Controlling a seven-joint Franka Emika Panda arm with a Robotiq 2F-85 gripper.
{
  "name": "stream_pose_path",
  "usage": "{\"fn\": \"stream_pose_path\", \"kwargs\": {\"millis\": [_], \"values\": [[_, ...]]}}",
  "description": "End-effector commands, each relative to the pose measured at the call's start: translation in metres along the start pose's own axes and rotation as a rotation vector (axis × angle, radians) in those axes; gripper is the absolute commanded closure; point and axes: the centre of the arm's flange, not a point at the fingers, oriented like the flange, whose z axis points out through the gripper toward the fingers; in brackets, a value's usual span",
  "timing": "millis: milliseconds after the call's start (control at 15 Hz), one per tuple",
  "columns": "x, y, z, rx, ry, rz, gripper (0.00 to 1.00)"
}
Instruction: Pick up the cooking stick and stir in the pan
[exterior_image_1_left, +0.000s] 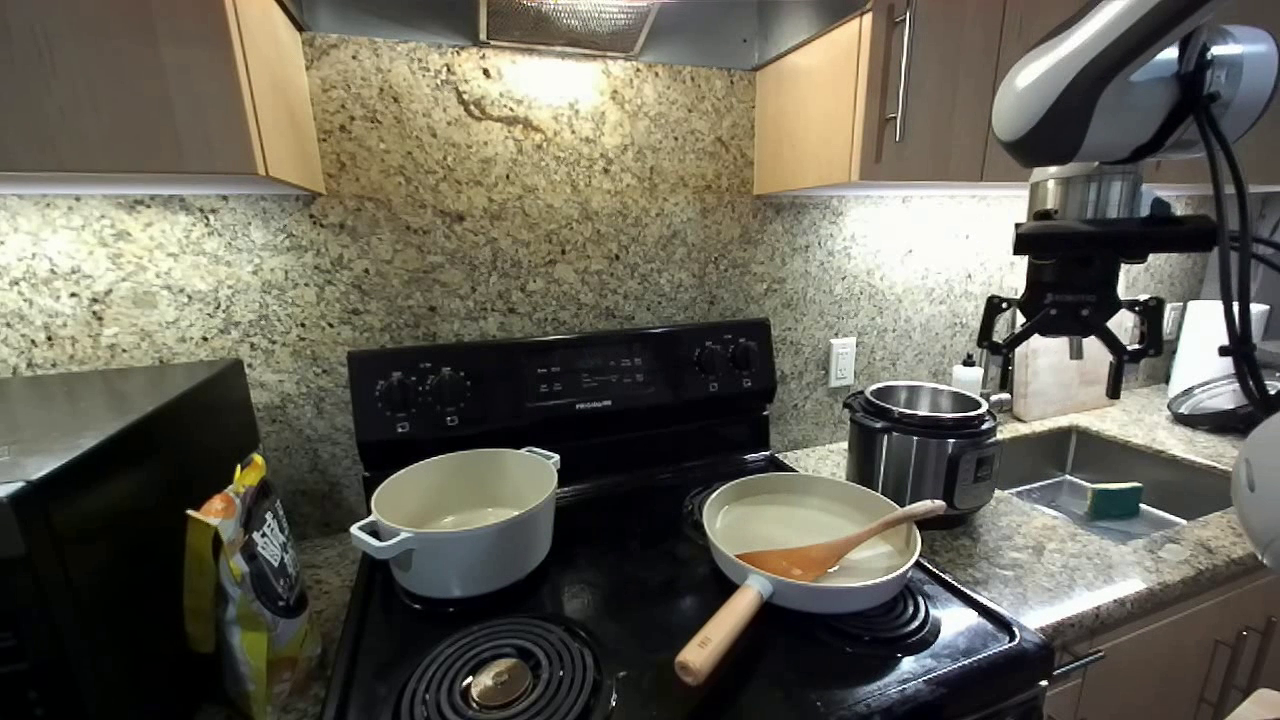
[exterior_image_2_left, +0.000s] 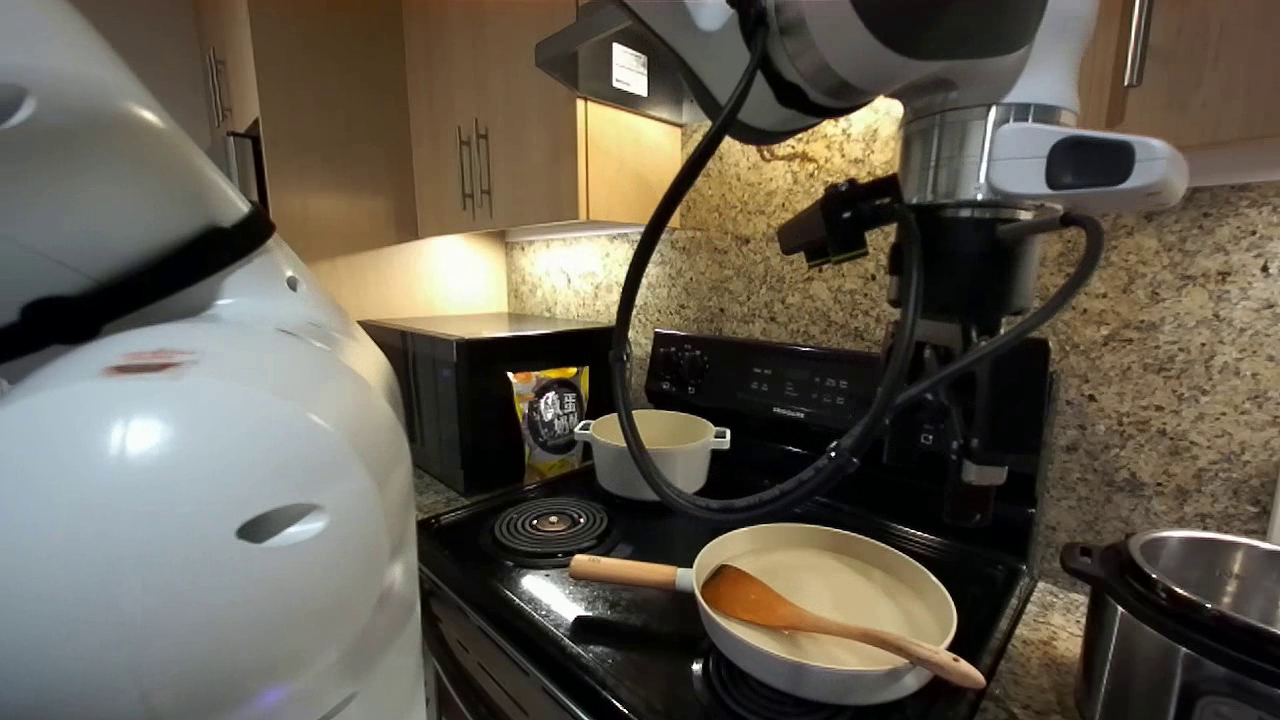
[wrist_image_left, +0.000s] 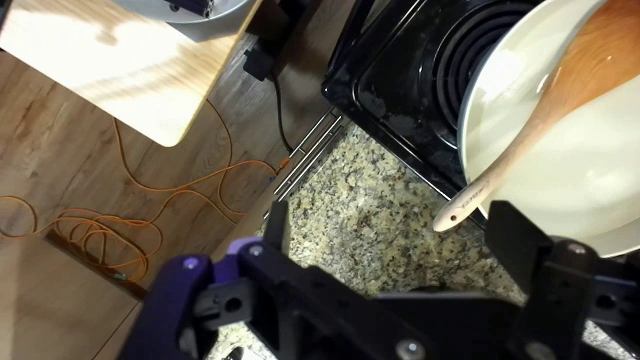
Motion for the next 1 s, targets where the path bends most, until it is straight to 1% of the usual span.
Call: {"fn": "stream_pose_path", "kwargs": {"millis": [0,133,267,467,533,667,733,800,867,933], "values": [[0.034,-0.028,0.032,-0.019,-0.042,0.074,0.00],[0.044,-0.040,0.049,0.011,-0.043,0.166,0.00],[0.052,-0.048,0.066,0.027,-0.089,0.283,0.00],[0.054,-0.050,0.084,0.063,-0.150,0.427,0.00],[0.054,-0.050,0.088,0.078,-0.156,0.476,0.00],[0.053,-0.048,0.096,0.098,-0.142,0.576,0.00],[0.055,-0.045,0.098,0.085,-0.097,0.612,0.00],[0.058,-0.043,0.096,0.081,-0.088,0.612,0.00],[0.060,-0.044,0.091,0.079,-0.117,0.558,0.00],[0.061,-0.044,0.092,0.081,-0.111,0.572,0.00]]}}
